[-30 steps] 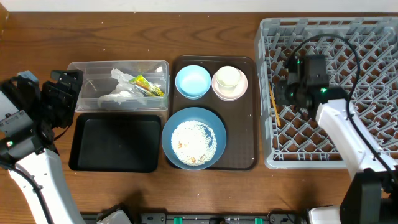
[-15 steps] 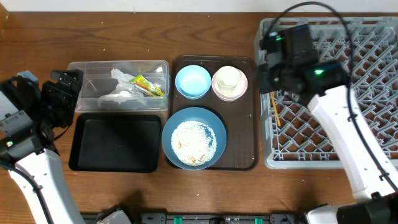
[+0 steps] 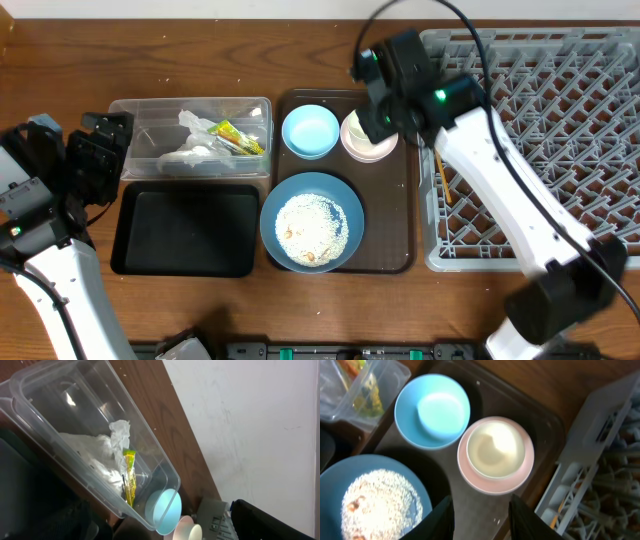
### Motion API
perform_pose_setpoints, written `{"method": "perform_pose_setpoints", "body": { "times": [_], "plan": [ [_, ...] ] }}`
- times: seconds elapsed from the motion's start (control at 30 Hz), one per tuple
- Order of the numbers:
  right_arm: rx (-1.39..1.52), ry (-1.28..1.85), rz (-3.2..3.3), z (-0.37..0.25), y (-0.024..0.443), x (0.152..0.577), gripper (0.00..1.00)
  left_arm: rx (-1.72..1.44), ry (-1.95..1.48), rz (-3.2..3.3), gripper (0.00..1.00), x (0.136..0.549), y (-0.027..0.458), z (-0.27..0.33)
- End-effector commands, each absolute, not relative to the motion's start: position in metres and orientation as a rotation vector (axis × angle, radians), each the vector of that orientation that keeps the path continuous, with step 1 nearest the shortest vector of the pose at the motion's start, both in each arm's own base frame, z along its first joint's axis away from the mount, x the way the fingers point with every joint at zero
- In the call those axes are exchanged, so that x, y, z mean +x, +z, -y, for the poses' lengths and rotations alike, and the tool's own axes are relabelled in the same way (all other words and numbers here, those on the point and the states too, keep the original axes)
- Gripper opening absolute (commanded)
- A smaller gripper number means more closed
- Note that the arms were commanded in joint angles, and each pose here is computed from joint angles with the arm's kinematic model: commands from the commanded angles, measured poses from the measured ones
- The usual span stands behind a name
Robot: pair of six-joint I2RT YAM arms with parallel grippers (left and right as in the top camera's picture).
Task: Sort waste into correct bins and load items into the dishwasher rack
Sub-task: 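Move the right gripper to the white cup in the pink bowl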
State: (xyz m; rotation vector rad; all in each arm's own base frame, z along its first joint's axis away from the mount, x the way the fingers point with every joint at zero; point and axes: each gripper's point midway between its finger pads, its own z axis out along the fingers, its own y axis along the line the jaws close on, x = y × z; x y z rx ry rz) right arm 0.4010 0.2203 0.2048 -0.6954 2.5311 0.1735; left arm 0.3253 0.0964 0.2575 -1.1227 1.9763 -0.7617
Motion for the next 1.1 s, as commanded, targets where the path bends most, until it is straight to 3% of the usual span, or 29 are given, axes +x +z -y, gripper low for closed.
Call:
{"method": "perform_pose_setpoints", "body": {
  "times": [0.0, 0.1, 0.2, 0.37, 0.43, 1.07],
  "plan": [
    [-0.737, 0.164, -2.525, -0.232, 0.210, 0.418, 0.36, -1.120, -0.768, -1.969, 0.91, 0.326, 0.261, -0.097],
    [-0.750, 0.147, -2.587, -0.234, 0.196, 0.426, 0.45, -1.120, -0.768, -1.969, 0.91, 0.326, 0.261, -0.097],
    [-0.762, 0.135, -2.630, -0.236, 0.178, 0.429, 0.46, -1.121, -0.768, -1.969, 0.91, 0.326, 0.261, -0.097],
    [-0.781, 0.135, -2.680, -0.241, 0.154, 0.428, 0.26, -1.121, -0.768, -1.969, 0.91, 0.326, 0.261, -0.097],
    [-0.787, 0.131, -2.697, -0.241, 0.145, 0.427, 0.24, -1.120, -0.768, -1.969, 0.91, 0.326, 0.261, -0.097],
    [-0.768, 0.173, -2.717, -0.268, 0.080, 0.413, 0.24, -1.121, -0.768, -1.969, 0.91, 0.326, 0.261, -0.097]
  ]
}}
